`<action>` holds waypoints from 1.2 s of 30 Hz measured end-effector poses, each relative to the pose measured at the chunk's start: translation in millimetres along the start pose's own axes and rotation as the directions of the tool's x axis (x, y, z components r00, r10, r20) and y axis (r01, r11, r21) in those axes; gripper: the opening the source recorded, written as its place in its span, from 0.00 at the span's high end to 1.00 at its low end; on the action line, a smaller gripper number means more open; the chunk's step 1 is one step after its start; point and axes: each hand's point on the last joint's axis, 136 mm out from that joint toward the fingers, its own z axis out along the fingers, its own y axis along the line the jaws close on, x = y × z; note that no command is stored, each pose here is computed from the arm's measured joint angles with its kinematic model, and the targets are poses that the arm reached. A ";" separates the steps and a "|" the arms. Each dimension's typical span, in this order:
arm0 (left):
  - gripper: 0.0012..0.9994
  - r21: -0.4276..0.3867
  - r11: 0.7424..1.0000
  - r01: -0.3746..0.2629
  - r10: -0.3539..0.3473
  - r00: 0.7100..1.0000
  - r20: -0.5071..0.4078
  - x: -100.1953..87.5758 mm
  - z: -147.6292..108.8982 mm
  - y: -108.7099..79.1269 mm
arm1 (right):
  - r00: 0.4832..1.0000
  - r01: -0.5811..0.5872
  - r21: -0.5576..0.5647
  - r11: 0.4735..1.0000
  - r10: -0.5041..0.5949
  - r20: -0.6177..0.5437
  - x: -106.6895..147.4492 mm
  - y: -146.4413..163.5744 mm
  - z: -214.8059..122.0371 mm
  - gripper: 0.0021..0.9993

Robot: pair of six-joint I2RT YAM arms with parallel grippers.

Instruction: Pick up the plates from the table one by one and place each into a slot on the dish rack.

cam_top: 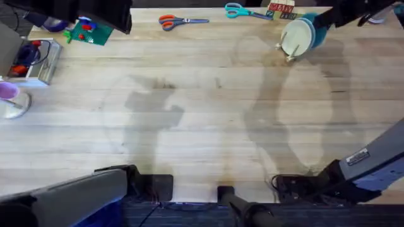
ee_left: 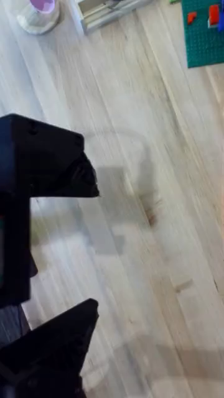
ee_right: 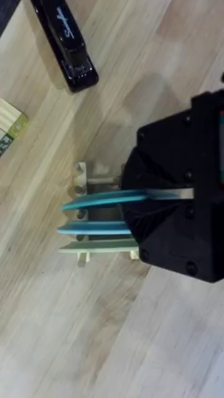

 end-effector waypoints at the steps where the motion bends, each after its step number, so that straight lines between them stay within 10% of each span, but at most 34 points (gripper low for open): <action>1: 0.01 0.000 1.000 0.000 0.000 1.000 0.000 0.0 0.0 0.0 | 1.000 0.001 0.001 1.000 -0.001 0.001 -0.3 -0.2 -0.1 0.90; 24: 0.01 0.000 1.000 0.000 0.000 1.000 0.000 0.0 0.0 0.0 | 1.000 0.003 0.006 1.000 -0.003 0.007 -2.4 0.0 -4.3 0.87; 36: 0.01 0.000 1.000 0.000 0.000 1.000 0.000 0.0 0.0 0.0 | 0.996 0.032 0.062 0.998 -0.036 0.077 -23.4 13.3 -71.8 0.71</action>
